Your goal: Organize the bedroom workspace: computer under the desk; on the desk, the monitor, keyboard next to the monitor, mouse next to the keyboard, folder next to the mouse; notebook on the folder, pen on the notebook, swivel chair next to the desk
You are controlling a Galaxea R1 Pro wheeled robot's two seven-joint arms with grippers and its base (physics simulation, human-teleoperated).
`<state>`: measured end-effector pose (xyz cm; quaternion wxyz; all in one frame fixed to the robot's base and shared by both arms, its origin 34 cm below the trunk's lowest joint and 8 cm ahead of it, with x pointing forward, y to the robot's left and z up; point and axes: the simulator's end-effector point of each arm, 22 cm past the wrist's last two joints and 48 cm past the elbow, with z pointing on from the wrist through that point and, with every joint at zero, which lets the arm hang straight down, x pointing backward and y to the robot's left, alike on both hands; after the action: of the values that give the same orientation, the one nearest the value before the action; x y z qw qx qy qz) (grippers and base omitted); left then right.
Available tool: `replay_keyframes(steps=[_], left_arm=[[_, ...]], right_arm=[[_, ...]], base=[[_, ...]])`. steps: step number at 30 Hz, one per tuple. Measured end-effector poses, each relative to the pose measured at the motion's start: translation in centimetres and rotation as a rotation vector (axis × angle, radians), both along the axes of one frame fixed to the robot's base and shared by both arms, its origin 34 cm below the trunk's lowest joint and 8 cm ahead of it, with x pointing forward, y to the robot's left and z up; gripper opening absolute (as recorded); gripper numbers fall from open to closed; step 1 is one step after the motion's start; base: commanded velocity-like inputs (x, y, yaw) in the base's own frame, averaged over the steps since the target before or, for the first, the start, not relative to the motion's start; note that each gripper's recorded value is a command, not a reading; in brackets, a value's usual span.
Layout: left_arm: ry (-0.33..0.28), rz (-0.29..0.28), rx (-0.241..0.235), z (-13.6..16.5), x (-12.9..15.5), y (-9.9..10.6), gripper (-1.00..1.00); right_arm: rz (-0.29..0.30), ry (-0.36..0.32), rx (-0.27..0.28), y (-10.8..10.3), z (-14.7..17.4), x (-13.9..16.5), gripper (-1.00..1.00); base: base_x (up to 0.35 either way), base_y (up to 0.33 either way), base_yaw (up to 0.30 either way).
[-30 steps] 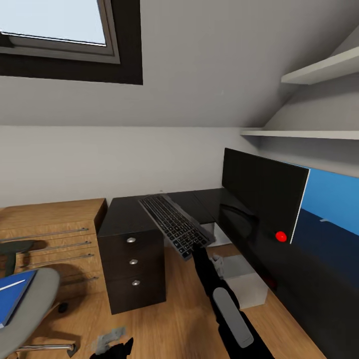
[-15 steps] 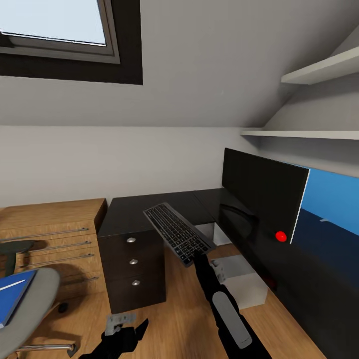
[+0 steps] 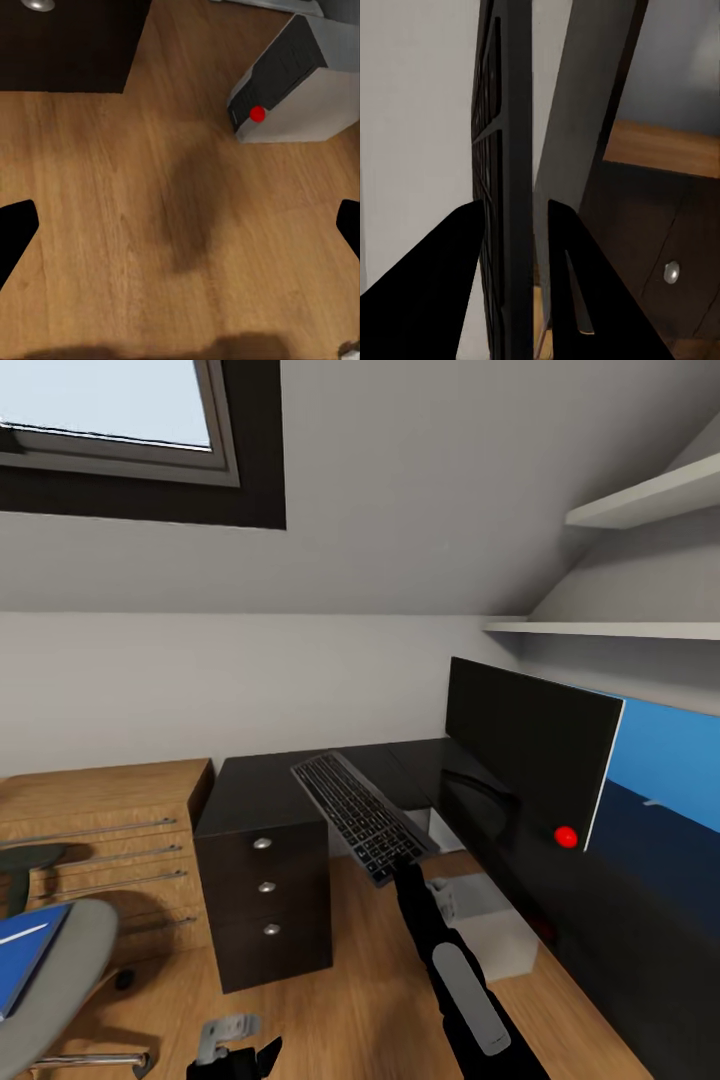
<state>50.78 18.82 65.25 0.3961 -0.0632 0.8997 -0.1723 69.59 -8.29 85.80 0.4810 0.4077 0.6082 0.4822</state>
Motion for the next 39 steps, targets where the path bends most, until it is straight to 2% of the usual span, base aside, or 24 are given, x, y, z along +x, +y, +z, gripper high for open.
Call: replay_keyframes(steps=[7, 21, 27, 34, 39], left_arm=[[-0.054, 0.02, -0.003, 0.7, 0.7, 0.1, 1.0], [-0.057, 0.026, -0.001, 0.6, 0.7, 0.2, 1.0], [-0.058, 0.013, -0.005, 0.6, 0.6, -0.4, 1.0], [-0.067, -0.037, -0.035, 0.8, 0.3, -2.0, 1.0], [-0.06, -0.05, -0.047, 0.5, 0.0, -2.6, 1.0]], right_arm=[[0.002, -0.009, 0.0, 0.0, 0.1, 0.0, -1.0], [0.003, -0.01, 0.004, 0.1, 0.1, -0.1, -1.0], [-0.014, 0.02, -0.003, -0.2, -1.0, -0.1, -1.0], [-0.023, 0.076, -0.02, -0.4, -3.0, -0.2, -1.0], [-0.023, 0.11, -0.025, -0.4, -4.5, -0.5, -1.0]], base=[[0.291, 0.0, 0.0], [0.33, 0.0, 0.0], [0.221, 0.0, 0.0], [0.035, 0.0, 0.0], [0.001, 0.0, 0.0]])
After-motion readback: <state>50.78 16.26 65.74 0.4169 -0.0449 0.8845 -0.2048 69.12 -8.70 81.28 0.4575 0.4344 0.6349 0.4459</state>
